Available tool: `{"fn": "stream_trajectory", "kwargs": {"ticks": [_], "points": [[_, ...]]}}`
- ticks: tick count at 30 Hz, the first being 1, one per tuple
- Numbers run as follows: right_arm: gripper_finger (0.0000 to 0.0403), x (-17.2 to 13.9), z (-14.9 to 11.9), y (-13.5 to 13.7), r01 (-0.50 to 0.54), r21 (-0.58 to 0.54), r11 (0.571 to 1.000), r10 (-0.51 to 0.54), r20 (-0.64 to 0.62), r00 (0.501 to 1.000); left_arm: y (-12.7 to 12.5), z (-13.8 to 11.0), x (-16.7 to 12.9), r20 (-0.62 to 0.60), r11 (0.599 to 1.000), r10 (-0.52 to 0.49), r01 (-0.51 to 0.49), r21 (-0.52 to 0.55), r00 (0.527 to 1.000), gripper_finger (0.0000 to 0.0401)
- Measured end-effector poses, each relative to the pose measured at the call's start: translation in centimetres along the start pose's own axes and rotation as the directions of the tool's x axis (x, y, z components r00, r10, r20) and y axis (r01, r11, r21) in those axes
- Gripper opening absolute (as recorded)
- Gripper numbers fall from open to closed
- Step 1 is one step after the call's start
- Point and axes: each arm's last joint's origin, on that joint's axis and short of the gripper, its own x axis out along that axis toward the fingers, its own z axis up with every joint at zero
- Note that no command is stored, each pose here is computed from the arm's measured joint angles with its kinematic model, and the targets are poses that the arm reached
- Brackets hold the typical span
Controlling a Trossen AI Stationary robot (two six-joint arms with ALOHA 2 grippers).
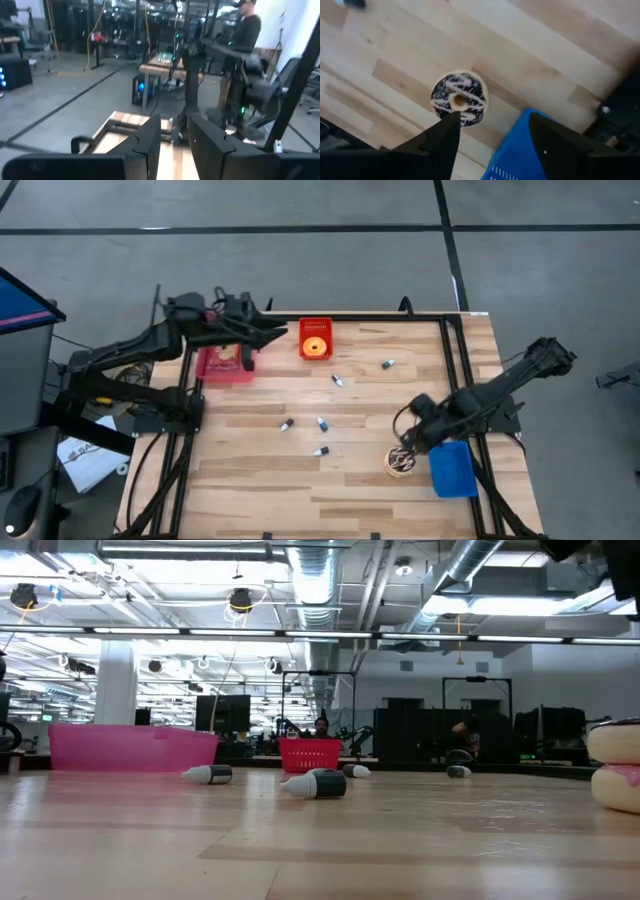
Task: Pick & Place Food Item
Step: Put the black donut into the red bin
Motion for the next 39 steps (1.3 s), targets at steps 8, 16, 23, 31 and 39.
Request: {"fn": "stream_trajectory", "kwargs": {"ticks": [8,16,23,31,39], "points": [[0.0271,4.2,-0.5,3.1,0.076,-0.224,0.971,-0.107,-0.128,0.986,-1.5,1.0,-2.0,0.048,0.998,-0.065,0.065,0.004,0.997,0.0092],[0.0272,6.5,-0.7,4.1,0.153,-0.287,0.946,-0.190,-0.106,0.976,-2.6,0.5,-2.1,-0.001,0.997,-0.077,0.077,-0.005,0.997,0.0092],[0.0272,8.1,-0.9,5.3,0.147,-0.252,0.957,-0.168,-0.064,0.984,-3.7,0.3,-1.7,0.008,0.996,-0.060,0.061,-0.072,0.998,0.0092],[0.0272,9.6,-2.2,4.1,0.260,-0.233,0.937,-0.271,-0.016,0.962,-4.6,0.8,-1.8,0.065,0.989,-0.064,0.072,-0.130,0.996,0.0092],[0.0272,10.6,-3.2,4.5,0.175,-0.214,0.961,-0.183,-0.017,0.983,-4.9,1.0,-1.9,0.093,0.988,-0.053,0.065,-0.140,0.994,0.0092]]}}
